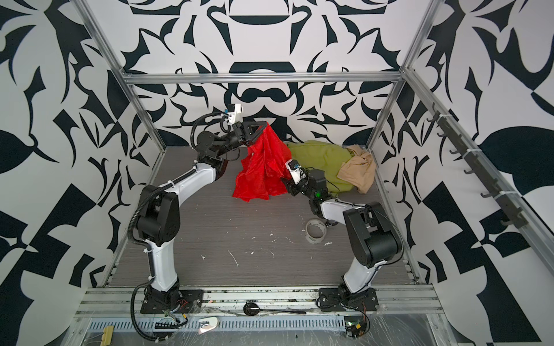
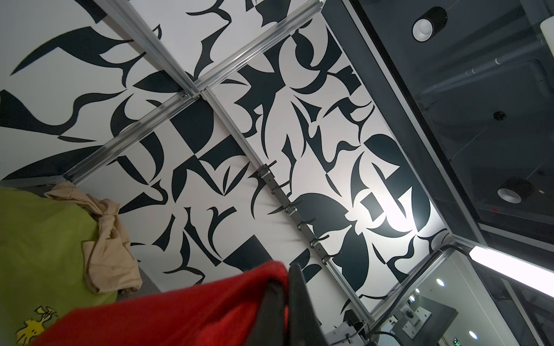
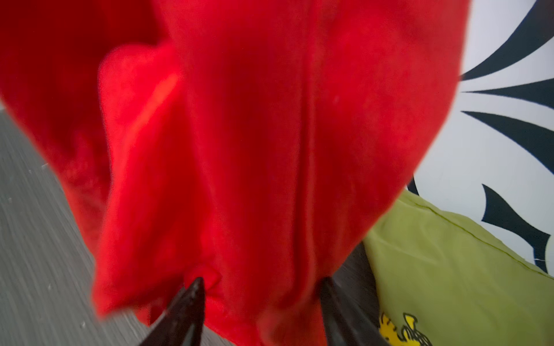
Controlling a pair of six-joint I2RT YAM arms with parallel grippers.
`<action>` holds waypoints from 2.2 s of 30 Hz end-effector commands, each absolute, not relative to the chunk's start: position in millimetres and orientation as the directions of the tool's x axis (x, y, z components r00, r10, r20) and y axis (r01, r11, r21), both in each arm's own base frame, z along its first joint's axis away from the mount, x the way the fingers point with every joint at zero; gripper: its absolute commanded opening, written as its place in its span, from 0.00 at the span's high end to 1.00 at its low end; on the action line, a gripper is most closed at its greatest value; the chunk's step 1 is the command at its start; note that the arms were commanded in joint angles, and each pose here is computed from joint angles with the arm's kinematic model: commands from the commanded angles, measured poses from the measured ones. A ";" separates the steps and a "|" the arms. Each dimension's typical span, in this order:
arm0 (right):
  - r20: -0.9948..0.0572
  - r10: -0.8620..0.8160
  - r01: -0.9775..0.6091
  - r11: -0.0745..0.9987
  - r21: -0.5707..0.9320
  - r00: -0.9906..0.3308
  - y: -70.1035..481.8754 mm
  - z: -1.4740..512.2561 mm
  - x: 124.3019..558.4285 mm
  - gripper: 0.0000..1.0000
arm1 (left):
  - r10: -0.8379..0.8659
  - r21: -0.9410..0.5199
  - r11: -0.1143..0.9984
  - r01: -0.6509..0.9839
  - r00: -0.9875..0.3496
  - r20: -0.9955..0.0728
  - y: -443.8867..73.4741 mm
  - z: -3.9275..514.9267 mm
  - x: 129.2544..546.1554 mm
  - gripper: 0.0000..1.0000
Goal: Pick out a specific cloth from the pile
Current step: 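Lift the red cloth higher with both grippers, spreading it between them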
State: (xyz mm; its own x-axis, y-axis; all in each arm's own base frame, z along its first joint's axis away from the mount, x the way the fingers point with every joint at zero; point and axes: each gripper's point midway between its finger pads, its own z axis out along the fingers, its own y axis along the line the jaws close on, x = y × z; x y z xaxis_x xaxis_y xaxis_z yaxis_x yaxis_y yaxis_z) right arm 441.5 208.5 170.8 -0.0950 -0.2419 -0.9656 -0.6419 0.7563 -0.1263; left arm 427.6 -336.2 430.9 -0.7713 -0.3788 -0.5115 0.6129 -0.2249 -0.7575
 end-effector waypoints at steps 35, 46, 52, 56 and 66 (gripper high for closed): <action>-0.986 -0.145 -0.558 0.813 -0.167 0.084 202.7 274.6 441.8 1.00 | -0.495 -0.671 -0.175 0.720 -0.654 -0.572 -280.0 474.1 412.6 1.00; -0.977 -0.135 -0.570 0.795 -0.206 0.165 208.2 328.6 419.4 1.00 | -0.544 -0.675 -0.084 0.733 -0.601 -0.586 -253.8 474.4 413.1 1.00; -0.971 -0.118 -0.577 0.787 -0.219 0.208 213.7 355.9 409.9 1.00 | -0.574 -0.695 -0.055 0.717 -0.592 -0.566 -239.1 467.0 417.3 1.00; -0.966 -0.112 -0.579 0.782 -0.231 0.234 218.2 369.9 406.2 1.00 | -0.591 -0.703 -0.038 0.710 -0.583 -0.557 -228.8 464.7 418.7 1.00; -0.952 -0.104 -0.580 0.772 -0.261 0.289 227.9 401.0 401.0 1.00 | -0.610 -0.691 -0.015 0.723 -0.554 -0.566 -213.4 475.8 414.2 1.00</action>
State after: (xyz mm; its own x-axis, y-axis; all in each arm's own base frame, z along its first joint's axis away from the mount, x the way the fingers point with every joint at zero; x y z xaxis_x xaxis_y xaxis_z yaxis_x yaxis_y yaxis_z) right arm 412.2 228.4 344.5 0.1601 -0.1509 -0.9755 -0.6051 0.7658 -0.2178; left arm 429.4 -221.6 451.3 -0.6072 -0.5911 -0.5309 0.6672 -0.0166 -0.7447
